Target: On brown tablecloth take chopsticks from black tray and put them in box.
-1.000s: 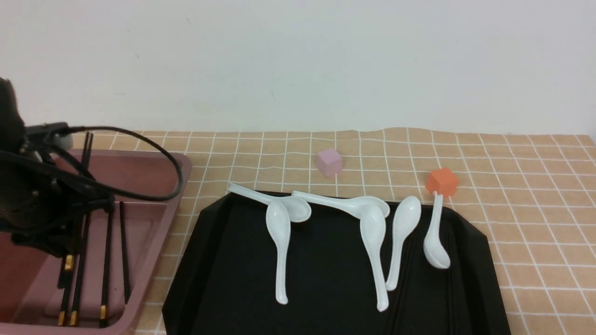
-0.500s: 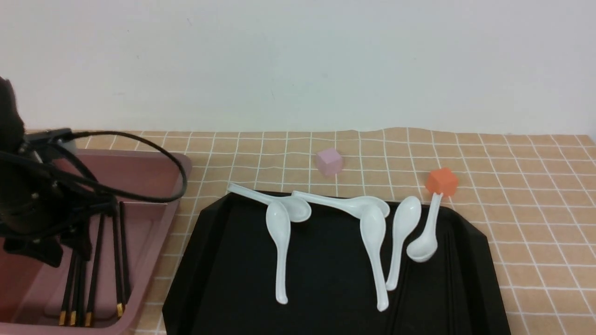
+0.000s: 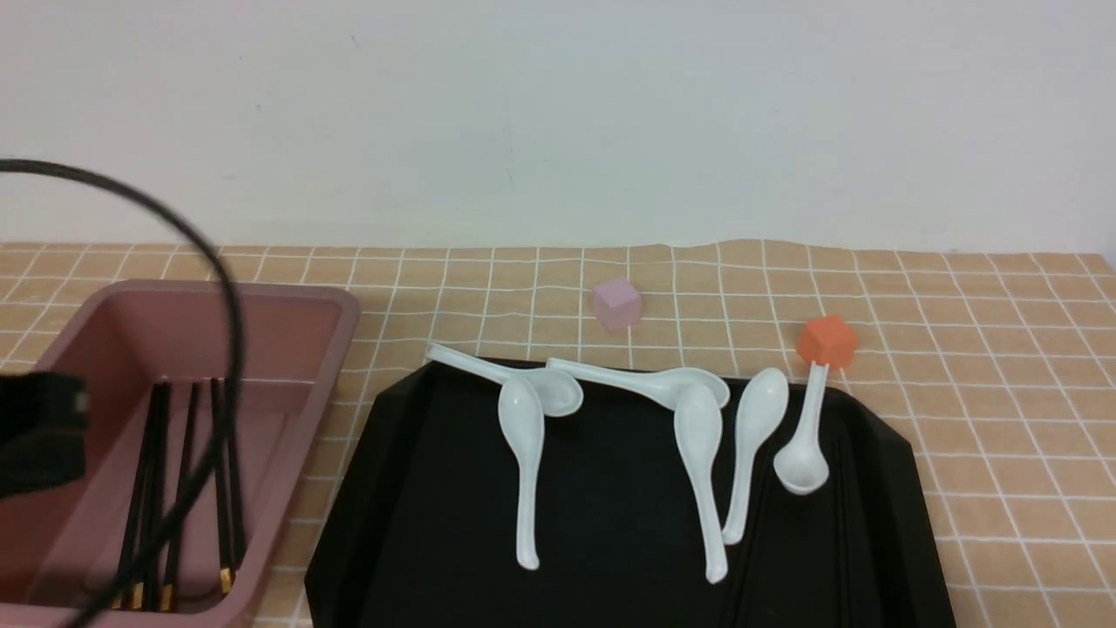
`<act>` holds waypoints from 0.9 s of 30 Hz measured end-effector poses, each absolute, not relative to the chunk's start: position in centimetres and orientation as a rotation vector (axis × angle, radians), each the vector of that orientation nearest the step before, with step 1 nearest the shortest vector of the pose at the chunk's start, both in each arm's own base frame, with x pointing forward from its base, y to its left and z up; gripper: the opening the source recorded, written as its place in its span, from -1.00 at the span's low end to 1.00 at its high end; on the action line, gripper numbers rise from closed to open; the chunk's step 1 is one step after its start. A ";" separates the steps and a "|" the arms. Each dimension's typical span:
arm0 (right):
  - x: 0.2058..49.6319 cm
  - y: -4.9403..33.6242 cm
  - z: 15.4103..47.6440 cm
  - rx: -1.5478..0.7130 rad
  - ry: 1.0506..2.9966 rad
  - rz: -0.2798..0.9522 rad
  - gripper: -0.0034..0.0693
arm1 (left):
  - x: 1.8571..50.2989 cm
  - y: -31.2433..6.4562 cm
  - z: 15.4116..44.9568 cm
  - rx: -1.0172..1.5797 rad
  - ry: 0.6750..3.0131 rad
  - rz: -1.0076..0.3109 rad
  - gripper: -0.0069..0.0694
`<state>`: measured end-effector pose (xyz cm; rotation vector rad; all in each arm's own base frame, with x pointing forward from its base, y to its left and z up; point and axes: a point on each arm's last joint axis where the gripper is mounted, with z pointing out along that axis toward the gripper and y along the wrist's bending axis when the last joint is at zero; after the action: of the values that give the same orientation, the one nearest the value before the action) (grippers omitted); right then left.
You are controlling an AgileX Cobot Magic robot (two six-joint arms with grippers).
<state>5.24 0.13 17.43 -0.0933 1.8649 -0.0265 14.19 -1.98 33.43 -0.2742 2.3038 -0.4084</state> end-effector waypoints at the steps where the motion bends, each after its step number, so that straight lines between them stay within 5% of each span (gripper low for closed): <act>1: 5.2 0.1 17.4 -0.093 1.865 -0.027 -0.25 | 13.3 -2.0 33.0 -0.292 2.224 -0.443 -0.85; 10: 5.2 0.1 17.4 -0.093 1.865 -0.027 -0.25 | 9.4 -1.4 28.4 -0.424 1.812 -0.551 -0.85; 27: 5.2 0.1 17.4 -0.093 1.865 -0.027 -0.25 | 9.3 -0.9 25.1 -0.389 1.841 -0.431 -0.85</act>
<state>5.24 0.13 17.43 -0.0933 1.8649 -0.0265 9.28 -0.91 25.06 -0.3890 1.8415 -0.4306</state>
